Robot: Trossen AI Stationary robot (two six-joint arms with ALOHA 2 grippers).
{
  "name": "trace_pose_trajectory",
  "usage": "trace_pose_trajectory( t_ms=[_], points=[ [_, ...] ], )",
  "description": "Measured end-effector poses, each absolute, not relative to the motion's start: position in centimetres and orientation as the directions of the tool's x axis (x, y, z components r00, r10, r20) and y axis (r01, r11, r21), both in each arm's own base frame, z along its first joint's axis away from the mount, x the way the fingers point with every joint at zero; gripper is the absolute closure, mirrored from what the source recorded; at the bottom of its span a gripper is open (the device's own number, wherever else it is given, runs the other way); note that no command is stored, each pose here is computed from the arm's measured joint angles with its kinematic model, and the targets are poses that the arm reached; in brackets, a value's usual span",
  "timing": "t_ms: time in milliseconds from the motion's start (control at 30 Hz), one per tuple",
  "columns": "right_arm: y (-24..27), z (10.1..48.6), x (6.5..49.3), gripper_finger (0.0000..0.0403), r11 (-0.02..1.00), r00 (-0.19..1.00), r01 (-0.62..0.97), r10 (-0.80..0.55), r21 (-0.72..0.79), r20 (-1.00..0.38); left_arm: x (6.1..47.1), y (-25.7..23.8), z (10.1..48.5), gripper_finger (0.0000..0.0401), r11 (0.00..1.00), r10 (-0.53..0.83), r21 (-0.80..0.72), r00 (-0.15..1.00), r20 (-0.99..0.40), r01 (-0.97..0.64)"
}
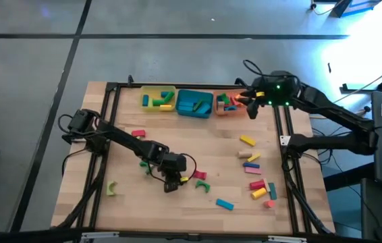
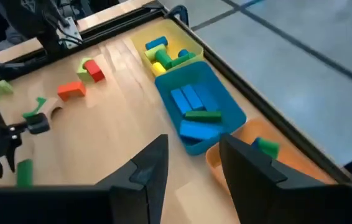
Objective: Sort blocks by size
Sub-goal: Put the green rectangle block into the blue bin
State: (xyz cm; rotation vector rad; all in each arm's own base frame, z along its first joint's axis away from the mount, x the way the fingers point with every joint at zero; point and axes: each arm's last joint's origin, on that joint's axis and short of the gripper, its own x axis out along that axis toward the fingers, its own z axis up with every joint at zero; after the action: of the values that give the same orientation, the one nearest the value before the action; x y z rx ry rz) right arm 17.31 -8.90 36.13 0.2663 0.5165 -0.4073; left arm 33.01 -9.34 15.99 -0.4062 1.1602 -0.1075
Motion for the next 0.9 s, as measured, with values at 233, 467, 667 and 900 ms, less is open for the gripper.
trace_pose_trajectory(
  t_ms=[233, 467, 667, 900],
  points=[
    [-8.42, 35.63, 16.99, 0.0255, 0.898, 0.794, 0.383, -0.200, 0.217, -0.574, 32.92, -9.71, 15.92, 0.0279, 0.944, -0.277, -0.326, 0.405, -0.871, -0.056],
    [-8.35, 35.61, 17.01, 0.0255, 0.902, 0.800, 0.365, -0.177, 0.231, -0.574, 33.00, -9.51, 15.87, 0.0254, 0.952, -0.259, -0.304, 0.411, -0.874, -0.047],
    [-8.33, 35.53, 16.97, 0.0255, 0.901, 0.795, 0.367, -0.174, 0.232, -0.582, 33.02, -9.53, 15.80, 0.0236, 0.963, -0.244, -0.270, 0.414, -0.877, -0.006],
    [-8.24, 35.50, 16.97, 0.0255, 0.905, 0.800, 0.347, -0.147, 0.248, -0.582, 33.06, -9.42, 15.77, 0.0232, 0.990, -0.126, -0.139, 0.450, -0.884, 0.004]
  ],
)
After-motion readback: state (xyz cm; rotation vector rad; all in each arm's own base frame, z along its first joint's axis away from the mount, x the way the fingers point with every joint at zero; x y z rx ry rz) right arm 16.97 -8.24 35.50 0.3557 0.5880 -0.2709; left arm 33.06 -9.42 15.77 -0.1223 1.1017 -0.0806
